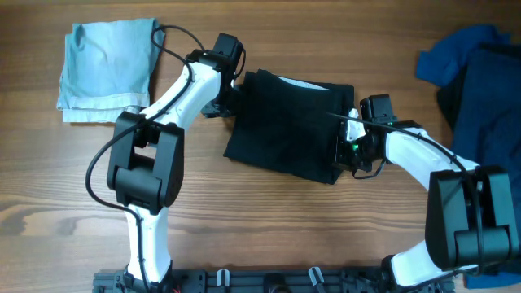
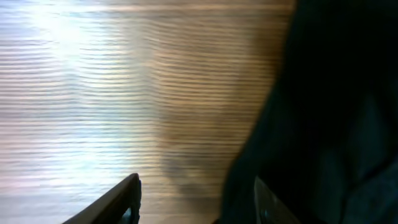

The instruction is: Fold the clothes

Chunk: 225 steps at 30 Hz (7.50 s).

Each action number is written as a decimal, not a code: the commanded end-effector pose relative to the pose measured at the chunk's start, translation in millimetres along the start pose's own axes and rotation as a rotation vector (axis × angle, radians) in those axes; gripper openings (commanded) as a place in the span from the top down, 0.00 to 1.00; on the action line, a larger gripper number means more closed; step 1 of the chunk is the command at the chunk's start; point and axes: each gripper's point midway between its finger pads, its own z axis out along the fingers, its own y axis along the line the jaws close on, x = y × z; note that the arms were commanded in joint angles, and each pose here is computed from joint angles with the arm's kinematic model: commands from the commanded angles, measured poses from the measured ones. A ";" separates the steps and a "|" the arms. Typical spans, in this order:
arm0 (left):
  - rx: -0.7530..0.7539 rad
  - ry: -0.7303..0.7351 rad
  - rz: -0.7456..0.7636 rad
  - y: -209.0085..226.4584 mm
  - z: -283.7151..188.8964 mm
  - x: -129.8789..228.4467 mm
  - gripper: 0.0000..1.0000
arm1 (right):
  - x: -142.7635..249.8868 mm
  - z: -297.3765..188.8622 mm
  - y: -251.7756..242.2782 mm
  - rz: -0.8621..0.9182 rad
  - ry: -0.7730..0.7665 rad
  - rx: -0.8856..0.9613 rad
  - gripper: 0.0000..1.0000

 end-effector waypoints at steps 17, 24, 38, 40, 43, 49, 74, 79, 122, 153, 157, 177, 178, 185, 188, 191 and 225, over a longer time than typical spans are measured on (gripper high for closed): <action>0.082 0.129 -0.049 -7.1 -29.3 35.1 0.96 | -12.2 -58.1 11.0 -0.035 -0.094 0.107 0.96; 0.062 0.175 -0.052 -3.1 1.0 45.1 0.96 | -31.7 -54.9 -7.1 -0.029 -0.191 0.199 0.96; 0.060 0.179 -0.049 0.1 21.7 56.3 0.96 | -49.2 -44.8 -21.7 0.003 -0.237 0.236 0.96; 0.057 0.185 -0.047 0.2 22.1 58.4 0.96 | -59.3 -60.4 -18.4 0.009 -0.276 0.230 0.96; 0.055 0.155 -0.041 0.0 16.4 51.2 0.96 | -77.4 -89.5 -16.9 0.024 -0.355 0.219 0.85; 0.115 0.002 -0.024 -17.7 -37.5 10.1 0.96 | -91.1 -119.3 -55.5 0.099 -0.451 0.361 0.24; 0.279 -0.402 0.140 -85.0 -16.8 -104.0 0.96 | -92.1 -138.0 -93.2 0.175 -0.495 0.508 0.00; 0.271 -0.379 0.138 -85.6 22.5 -105.0 0.96 | -92.1 -138.0 -93.2 0.174 -0.495 0.508 0.00; 0.285 -0.210 0.278 -73.1 -160.9 0.9 0.17 | -92.1 -138.0 -93.2 0.174 -0.495 0.508 0.00; 0.312 0.027 0.901 -145.4 -0.2 48.1 0.00 | -92.2 -138.1 -93.2 0.174 -0.495 0.508 0.00; 0.354 0.050 0.903 -152.3 5.7 55.8 0.00 | -92.6 -138.2 -93.1 0.174 -0.497 0.507 0.00; 0.343 0.144 0.934 -159.3 31.3 83.0 0.11 | -92.8 -138.3 -93.0 0.174 -0.498 0.507 0.00; 0.343 0.147 0.936 -159.9 31.3 84.3 0.11 | -93.0 -138.4 -93.0 0.174 -0.499 0.507 0.00; 0.320 0.159 0.936 -157.3 38.1 86.2 0.15 | -92.9 -138.3 -93.0 0.174 -0.498 0.507 0.00; 0.313 0.172 0.936 -155.5 44.4 88.1 0.20 | -92.9 -138.3 -93.0 0.174 -0.498 0.507 0.00; 0.308 0.183 0.934 -153.9 49.1 89.5 0.48 | -92.9 -138.3 -93.0 0.174 -0.498 0.507 0.00; 0.016 -0.125 0.643 -132.2 -24.5 13.5 0.96 | -92.9 -138.3 -93.0 0.174 -0.498 0.507 0.00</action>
